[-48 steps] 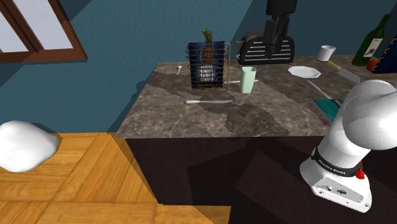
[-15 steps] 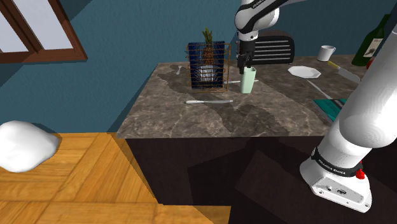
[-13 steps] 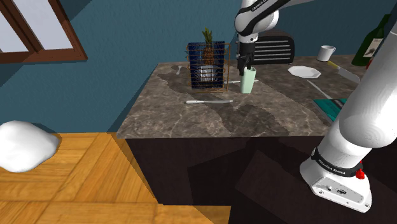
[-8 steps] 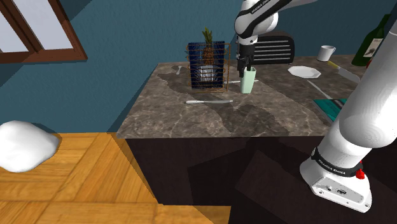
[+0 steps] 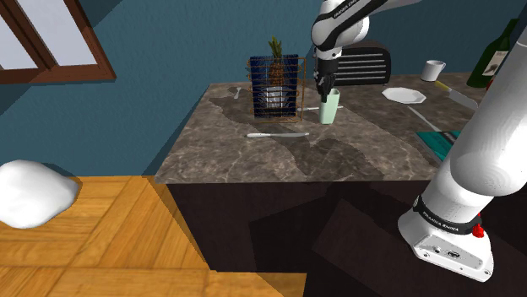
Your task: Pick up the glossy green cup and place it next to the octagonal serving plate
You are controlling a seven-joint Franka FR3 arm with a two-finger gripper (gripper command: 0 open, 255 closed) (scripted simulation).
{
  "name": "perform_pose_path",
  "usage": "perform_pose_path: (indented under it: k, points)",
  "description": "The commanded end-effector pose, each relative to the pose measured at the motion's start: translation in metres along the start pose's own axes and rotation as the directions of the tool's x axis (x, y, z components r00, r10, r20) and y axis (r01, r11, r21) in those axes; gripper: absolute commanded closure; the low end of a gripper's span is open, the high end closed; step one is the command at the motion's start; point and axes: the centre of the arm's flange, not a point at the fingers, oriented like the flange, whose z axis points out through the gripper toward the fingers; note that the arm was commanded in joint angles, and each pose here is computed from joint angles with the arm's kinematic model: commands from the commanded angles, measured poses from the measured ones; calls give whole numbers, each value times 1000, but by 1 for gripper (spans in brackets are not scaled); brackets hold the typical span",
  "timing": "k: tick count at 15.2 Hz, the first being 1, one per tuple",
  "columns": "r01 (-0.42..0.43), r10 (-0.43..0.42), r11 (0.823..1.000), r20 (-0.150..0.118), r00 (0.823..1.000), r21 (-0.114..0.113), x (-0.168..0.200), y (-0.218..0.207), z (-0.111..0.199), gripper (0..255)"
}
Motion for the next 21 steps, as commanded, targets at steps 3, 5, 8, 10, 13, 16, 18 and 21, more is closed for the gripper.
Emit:
perform_pose_path:
  k: [3,5,8,10,13,16,18,21]
  points:
    - [0,0,1000,0,1000,0,0,0,0,255]
    - [0,0,1000,0,1000,0,0,0,0,255]
    - [0,0,1000,0,1000,0,-1,0,-16,255]
    - [0,0,1000,0,1000,0,-1,0,-26,255]
    - [0,0,1000,0,1000,0,-2,0,-42,255]
    - [0,0,1000,0,1000,0,-3,0,-58,255]
    - [0,0,1000,0,1000,0,-4,0,-68,255]
    - [0,0,1000,0,1000,0,-4,1,-84,255]
